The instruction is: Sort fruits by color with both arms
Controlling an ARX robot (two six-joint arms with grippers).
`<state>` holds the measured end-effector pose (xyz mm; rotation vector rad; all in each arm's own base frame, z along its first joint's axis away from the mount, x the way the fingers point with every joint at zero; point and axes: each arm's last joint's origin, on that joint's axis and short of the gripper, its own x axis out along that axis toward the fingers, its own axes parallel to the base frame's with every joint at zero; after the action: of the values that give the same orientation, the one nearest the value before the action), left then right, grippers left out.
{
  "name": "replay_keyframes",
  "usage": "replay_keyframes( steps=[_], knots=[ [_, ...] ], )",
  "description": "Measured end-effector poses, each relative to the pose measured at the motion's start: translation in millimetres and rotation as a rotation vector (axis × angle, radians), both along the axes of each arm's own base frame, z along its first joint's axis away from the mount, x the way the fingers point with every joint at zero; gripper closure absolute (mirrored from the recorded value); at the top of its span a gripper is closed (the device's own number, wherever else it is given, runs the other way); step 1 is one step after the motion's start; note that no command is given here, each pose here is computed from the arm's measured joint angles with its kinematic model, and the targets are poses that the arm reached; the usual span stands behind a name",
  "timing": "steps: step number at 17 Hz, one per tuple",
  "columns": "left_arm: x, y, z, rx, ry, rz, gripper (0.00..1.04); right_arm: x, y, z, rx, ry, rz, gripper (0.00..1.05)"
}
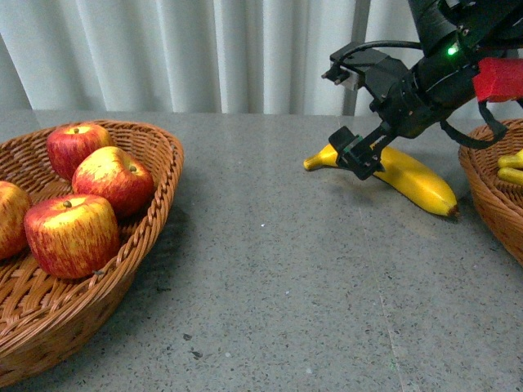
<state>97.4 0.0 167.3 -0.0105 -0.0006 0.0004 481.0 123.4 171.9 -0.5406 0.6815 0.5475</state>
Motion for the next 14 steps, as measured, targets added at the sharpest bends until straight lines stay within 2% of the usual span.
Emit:
replay_keyframes(
  steps=[7,8,12,14],
  knots=[
    [0,0,0,0.000,0.000,0.000,0.07,5,20,-10,-0.041,0.012,0.008,0.07],
    [0,0,0,0.000,0.000,0.000,0.07,4,23,-10,-0.043,0.007,0.010,0.10],
    [0,0,0,0.000,0.000,0.000,0.07,4,22,-13,-0.060,-0.006,0.017,0.55],
    [0,0,0,0.000,0.000,0.000,0.07,5,23,-12,-0.049,-0.022,0.014,0.67]
  ],
)
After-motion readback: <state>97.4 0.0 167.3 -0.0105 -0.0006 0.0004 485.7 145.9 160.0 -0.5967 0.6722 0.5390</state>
